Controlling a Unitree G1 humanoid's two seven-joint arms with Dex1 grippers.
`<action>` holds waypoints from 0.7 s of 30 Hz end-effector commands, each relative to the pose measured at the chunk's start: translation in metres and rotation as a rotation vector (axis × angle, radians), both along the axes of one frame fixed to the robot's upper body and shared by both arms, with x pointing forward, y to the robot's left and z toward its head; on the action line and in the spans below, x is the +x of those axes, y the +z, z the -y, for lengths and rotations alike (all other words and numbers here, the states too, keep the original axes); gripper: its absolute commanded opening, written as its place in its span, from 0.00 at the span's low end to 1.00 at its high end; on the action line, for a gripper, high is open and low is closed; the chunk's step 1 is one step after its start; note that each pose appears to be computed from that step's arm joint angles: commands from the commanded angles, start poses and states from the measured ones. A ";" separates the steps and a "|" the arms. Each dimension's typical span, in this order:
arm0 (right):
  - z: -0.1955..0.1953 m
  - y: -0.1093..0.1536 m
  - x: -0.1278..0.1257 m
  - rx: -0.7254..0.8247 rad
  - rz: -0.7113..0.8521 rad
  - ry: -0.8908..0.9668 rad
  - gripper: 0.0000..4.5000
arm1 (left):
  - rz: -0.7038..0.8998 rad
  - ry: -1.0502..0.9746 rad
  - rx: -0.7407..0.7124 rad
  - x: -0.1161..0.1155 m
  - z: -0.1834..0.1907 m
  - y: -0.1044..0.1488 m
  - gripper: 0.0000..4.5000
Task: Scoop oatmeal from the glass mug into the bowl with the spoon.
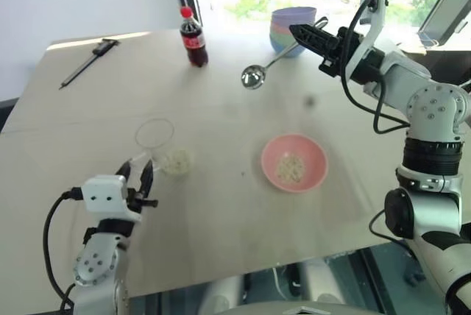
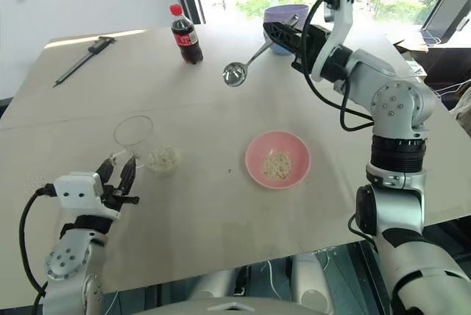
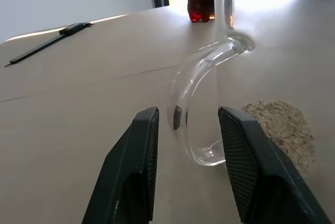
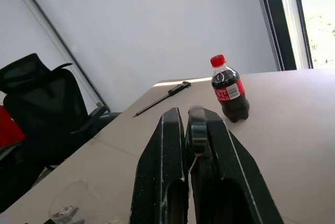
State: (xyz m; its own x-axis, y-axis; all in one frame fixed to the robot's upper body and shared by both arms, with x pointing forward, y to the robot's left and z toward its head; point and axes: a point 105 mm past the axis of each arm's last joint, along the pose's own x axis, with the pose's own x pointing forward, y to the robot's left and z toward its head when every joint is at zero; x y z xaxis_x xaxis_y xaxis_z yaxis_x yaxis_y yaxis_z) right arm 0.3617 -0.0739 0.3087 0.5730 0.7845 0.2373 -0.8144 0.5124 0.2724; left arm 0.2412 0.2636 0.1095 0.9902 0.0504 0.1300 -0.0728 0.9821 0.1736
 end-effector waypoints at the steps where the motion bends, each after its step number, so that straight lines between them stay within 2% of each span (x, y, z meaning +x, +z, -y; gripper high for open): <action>1: 0.004 0.016 -0.009 0.018 0.070 -0.004 0.00 | 0.050 0.008 0.011 0.001 0.000 0.010 0.42; 16: 0.002 0.009 -0.007 0.015 0.062 0.000 0.00 | 0.068 0.019 0.005 0.011 0.001 0.018 0.42; 19: 0.003 0.008 -0.007 0.017 0.061 -0.003 0.00 | 0.068 0.013 0.007 0.010 0.003 0.019 0.22; 21: 0.003 0.008 -0.007 0.018 0.060 -0.004 0.00 | 0.068 0.014 0.003 0.010 0.003 0.019 0.03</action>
State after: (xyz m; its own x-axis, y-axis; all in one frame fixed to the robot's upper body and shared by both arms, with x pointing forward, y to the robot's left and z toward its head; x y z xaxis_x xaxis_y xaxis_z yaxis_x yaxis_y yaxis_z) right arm 0.3632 -0.0756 0.3007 0.5828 0.7810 0.2246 -0.8058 0.5194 0.2845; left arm 0.2539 0.2591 0.1256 0.9789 0.0617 0.1949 -0.0918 0.9845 0.1493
